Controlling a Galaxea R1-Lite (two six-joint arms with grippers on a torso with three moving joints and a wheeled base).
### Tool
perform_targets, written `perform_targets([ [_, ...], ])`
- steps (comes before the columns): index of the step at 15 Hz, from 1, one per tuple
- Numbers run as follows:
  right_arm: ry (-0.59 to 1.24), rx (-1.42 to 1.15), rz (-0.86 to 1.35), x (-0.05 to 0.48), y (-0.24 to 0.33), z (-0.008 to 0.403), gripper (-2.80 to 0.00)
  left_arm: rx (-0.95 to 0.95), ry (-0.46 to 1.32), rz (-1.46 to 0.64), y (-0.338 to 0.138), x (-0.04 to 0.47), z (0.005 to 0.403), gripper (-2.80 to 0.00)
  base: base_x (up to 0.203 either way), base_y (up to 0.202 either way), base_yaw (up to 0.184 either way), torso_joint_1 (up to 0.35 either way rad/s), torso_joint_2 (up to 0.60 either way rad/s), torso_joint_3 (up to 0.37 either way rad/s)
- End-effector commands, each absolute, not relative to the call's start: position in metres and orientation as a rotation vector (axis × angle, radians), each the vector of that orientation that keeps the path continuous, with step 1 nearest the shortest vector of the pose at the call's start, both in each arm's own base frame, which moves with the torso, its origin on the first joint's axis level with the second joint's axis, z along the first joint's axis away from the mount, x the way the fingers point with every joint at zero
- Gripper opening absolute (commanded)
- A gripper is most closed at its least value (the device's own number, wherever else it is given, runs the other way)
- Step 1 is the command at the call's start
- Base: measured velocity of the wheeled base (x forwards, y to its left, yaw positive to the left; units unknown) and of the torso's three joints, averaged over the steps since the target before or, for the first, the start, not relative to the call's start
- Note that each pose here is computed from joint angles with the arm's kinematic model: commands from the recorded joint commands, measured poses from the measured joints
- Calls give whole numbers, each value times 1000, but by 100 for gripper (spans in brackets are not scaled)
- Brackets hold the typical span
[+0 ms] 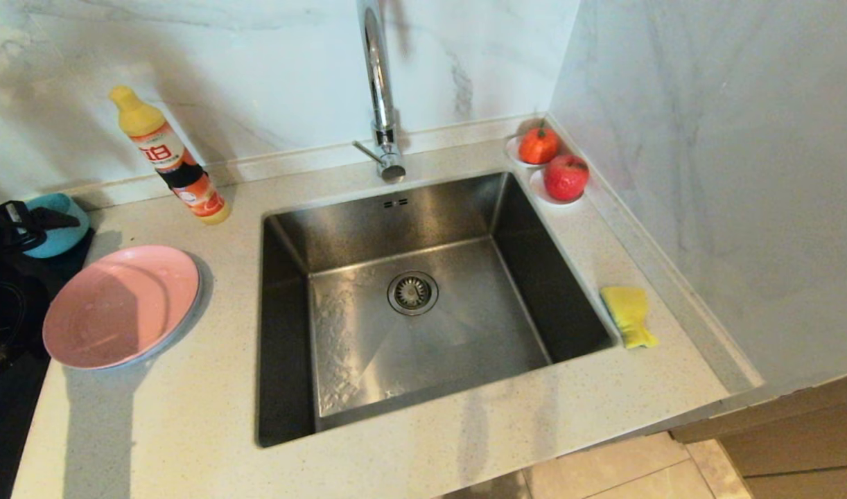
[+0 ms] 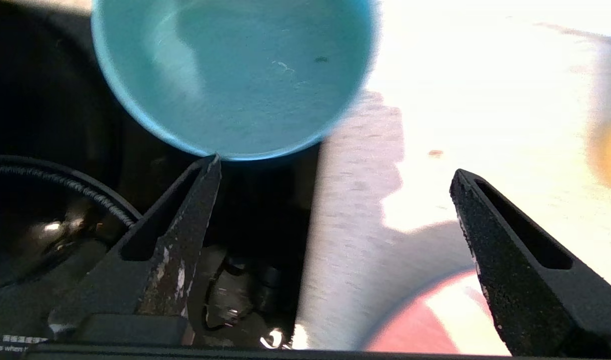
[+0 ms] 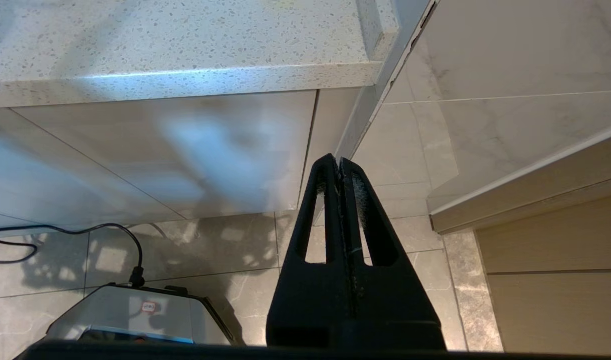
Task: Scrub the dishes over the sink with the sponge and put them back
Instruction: Place the bowl on the plate
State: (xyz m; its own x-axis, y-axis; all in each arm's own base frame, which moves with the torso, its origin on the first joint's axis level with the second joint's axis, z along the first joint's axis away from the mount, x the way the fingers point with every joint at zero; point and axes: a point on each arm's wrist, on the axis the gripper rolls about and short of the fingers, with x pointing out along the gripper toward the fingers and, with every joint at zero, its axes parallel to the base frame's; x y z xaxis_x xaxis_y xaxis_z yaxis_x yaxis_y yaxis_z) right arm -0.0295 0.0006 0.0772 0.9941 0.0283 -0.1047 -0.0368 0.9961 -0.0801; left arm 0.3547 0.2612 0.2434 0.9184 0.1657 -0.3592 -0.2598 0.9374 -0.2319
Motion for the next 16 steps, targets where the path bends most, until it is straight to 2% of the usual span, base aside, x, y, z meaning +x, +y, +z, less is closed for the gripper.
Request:
perform_targets([
  [1, 106, -83, 34, -29, 1, 77, -280, -230, 314, 204, 255, 347, 260, 0, 0, 0, 0, 0, 0, 0],
  [9, 106, -83, 34, -29, 1, 77, -280, -35, 334, 181, 274, 371, 221, 0, 0, 0, 0, 0, 0, 0],
  [16, 106, -83, 34, -29, 1, 77, -280, 32, 324, 170, 277, 389, 200, 0, 0, 0, 0, 0, 0, 0],
])
